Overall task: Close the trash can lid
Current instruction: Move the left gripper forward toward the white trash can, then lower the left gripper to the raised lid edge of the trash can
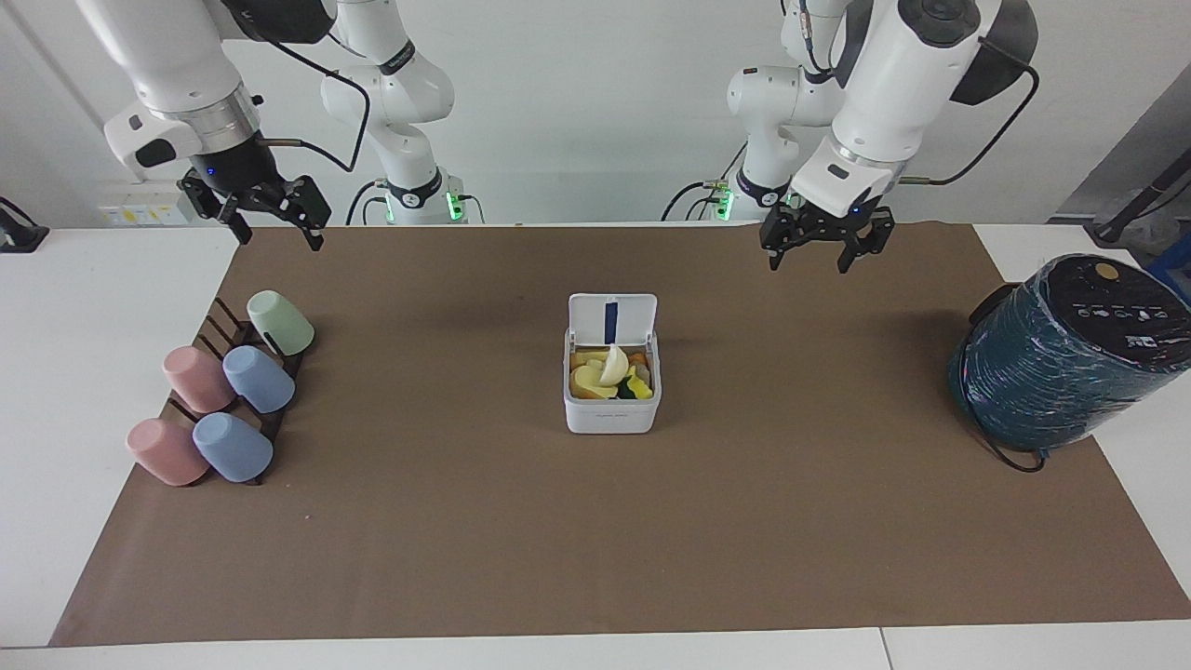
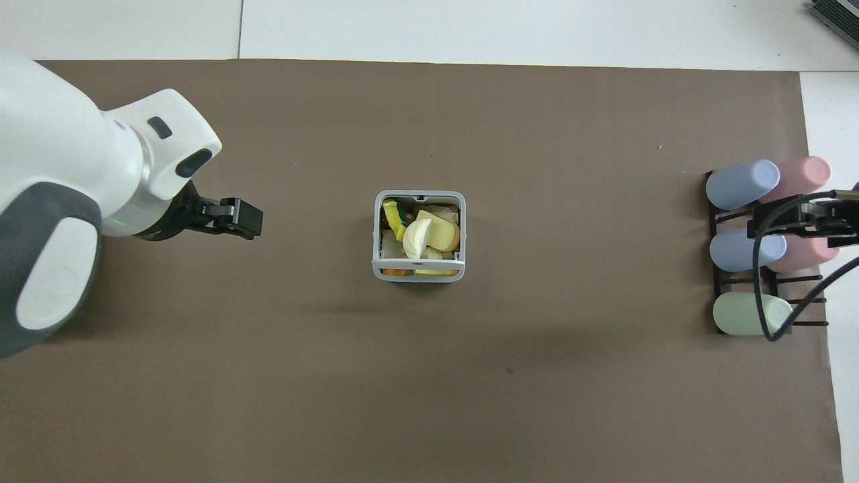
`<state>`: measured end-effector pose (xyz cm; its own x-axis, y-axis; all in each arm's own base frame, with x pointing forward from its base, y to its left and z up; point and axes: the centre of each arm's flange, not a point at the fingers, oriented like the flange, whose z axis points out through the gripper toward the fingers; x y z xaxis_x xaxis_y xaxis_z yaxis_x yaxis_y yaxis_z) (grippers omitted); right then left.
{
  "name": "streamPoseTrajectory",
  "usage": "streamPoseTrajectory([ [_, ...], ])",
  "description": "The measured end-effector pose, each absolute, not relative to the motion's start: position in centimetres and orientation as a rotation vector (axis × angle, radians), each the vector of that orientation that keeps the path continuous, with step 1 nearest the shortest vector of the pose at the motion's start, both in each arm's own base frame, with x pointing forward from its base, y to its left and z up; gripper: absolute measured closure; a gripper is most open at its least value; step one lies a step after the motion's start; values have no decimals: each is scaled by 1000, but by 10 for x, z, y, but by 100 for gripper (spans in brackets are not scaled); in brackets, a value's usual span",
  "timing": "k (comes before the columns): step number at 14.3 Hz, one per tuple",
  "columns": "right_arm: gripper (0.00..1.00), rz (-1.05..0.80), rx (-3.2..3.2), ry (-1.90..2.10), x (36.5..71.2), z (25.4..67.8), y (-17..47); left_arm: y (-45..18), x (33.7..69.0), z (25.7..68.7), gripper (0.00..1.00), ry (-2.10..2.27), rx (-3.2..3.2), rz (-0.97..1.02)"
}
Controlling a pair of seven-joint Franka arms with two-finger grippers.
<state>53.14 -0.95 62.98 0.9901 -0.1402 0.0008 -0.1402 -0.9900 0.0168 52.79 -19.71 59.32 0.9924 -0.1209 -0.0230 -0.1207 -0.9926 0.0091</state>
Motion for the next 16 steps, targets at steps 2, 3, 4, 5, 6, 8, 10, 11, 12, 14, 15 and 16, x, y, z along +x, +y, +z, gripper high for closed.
streamPoseTrajectory([
  [2,0,-3,3117,-219,531,629,-9,-226,509,583,0,-155,3132,-27],
  [3,0,-3,3117,-219,531,629,-9,-242,497,577,0,-139,3134,-21],
  [4,0,-3,3117,-219,531,629,-9,-256,486,572,0,-125,3130,-17],
  [5,0,-4,3117,-217,531,629,-9,-267,475,567,0,-106,3118,-20],
  [6,0,-4,3118,-210,531,629,-9,-276,466,563,11,-92,3100,-30],
  [8,0,-5,3119,-191,531,629,-10,-284,453,554,37,-90,3072,-42],
  [10,0,-5,3119,-189,531,629,-10,-294,440,544,62,-108,3048,-1],
  [11,0,-5,3119,-189,531,629,-10,-301,434,538,67,-103,3039,22],
  [12,0,-5,3119,-190,531,629,-10,-309,429,532,67,-89,3029,45],
  [14,0,-5,3119,-181,531,629,-10,-324,420,520,80,-56,3007,87],
  [15,0,-5,3120,-175,531,629,-10,-329,418,515,80,-37,2998,96],
  [16,0,-5,3120,-170,531,629,-11,-334,414,511,84,-20,2989,100],
])
